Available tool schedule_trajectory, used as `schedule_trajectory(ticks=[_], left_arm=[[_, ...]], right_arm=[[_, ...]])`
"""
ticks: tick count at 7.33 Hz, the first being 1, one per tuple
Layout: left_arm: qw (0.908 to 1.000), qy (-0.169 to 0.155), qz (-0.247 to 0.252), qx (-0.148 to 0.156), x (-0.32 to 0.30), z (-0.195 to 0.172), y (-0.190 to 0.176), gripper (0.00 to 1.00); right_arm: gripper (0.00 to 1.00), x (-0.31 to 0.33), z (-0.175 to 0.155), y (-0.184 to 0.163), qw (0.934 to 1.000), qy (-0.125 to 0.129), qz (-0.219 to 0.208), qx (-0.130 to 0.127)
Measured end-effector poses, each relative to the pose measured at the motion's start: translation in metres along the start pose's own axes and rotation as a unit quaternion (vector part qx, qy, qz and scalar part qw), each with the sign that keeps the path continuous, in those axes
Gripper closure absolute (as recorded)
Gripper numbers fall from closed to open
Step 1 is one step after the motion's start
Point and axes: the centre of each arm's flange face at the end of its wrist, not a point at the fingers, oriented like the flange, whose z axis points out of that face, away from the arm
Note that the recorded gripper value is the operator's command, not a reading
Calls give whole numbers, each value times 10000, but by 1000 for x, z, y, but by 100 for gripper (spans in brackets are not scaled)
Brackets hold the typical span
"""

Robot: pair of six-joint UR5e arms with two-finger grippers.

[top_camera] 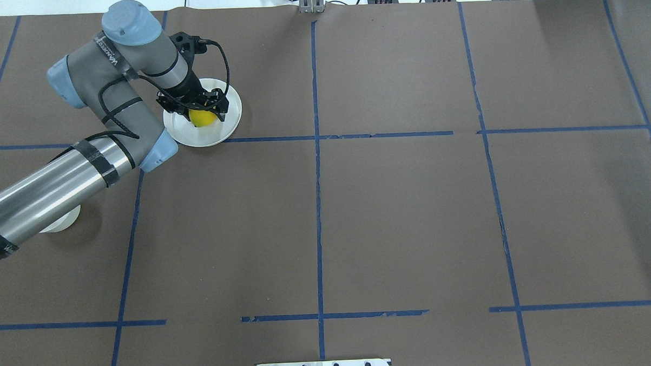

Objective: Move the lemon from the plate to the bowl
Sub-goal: 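Lower the left gripper and close it around the lemon, then lift the lemon with the left gripper and carry it over the white bowl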

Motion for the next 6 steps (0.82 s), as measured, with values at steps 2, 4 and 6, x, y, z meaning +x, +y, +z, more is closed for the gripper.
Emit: schedule_trajectory(ticks=[2,4,6], left_arm=[[10000,16,-35,68,-1,-10,-5,100],[9997,2,-118,211,-28,-46,4,100],[9995,-107,-121,258,-67,-95,55,100]], right_arm=[[0,0,0,0,10000,-1,0,0],[0,0,0,0,10000,1,0,0],[0,0,0,0,10000,1,0,0]])
